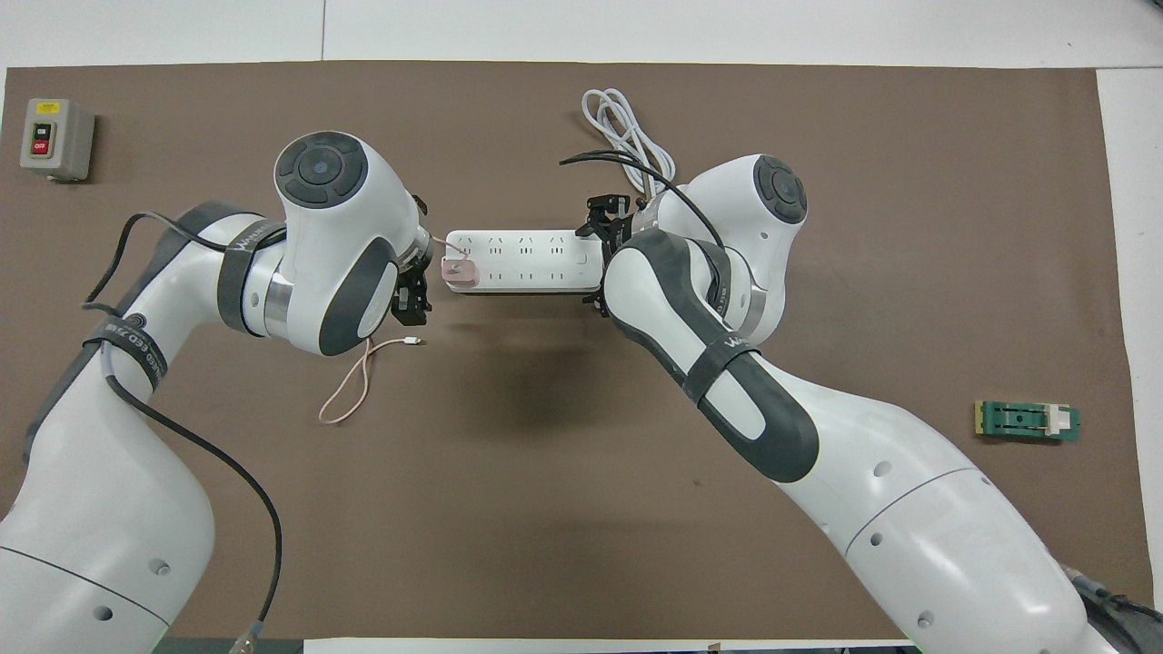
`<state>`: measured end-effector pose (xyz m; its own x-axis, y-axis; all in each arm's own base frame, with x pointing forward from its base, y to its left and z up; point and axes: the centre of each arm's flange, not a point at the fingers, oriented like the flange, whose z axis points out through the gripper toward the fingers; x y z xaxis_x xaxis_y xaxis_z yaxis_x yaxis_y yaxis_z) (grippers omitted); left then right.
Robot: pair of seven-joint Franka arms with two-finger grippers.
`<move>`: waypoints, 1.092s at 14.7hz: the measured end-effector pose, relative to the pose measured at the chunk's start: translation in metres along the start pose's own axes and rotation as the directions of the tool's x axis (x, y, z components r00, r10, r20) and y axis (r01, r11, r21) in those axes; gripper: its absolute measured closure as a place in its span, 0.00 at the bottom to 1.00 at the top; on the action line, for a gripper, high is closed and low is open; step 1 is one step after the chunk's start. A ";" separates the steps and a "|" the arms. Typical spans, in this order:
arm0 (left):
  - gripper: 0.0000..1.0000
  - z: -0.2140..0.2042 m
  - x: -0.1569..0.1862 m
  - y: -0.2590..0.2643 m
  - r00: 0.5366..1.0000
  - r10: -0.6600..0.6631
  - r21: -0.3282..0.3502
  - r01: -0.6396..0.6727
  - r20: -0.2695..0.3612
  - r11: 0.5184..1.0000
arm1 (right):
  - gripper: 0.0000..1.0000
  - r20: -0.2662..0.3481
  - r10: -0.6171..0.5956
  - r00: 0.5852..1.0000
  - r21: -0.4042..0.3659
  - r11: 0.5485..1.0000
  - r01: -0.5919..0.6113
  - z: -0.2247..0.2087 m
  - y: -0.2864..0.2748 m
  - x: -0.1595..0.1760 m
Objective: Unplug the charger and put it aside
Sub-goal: 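Grasp the pink charger with the left gripper while the right gripper holds the strip, then pull the pink charger out of the strip with the left gripper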
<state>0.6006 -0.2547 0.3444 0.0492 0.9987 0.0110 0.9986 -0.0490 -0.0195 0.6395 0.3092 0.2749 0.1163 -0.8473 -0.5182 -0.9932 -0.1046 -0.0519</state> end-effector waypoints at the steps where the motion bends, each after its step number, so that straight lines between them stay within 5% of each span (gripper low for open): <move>1: 0.00 0.001 0.005 0.001 1.000 0.000 0.001 0.000 -0.001 1.000 | 0.00 0.000 -0.004 1.000 0.000 1.000 0.004 0.001 -0.001 0.001; 16: 0.00 0.016 -0.055 -0.029 0.999 0.024 -0.033 -0.023 0.022 0.999 | 0.00 -0.008 -0.047 0.999 0.002 0.999 0.047 0.007 -0.010 0.008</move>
<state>0.5691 -0.3076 0.3285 0.0727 0.9973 -0.0111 0.9973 -0.0725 0.0135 0.6506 0.3077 0.2653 0.1629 -0.8454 -0.5087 -0.9866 -0.1431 -0.0780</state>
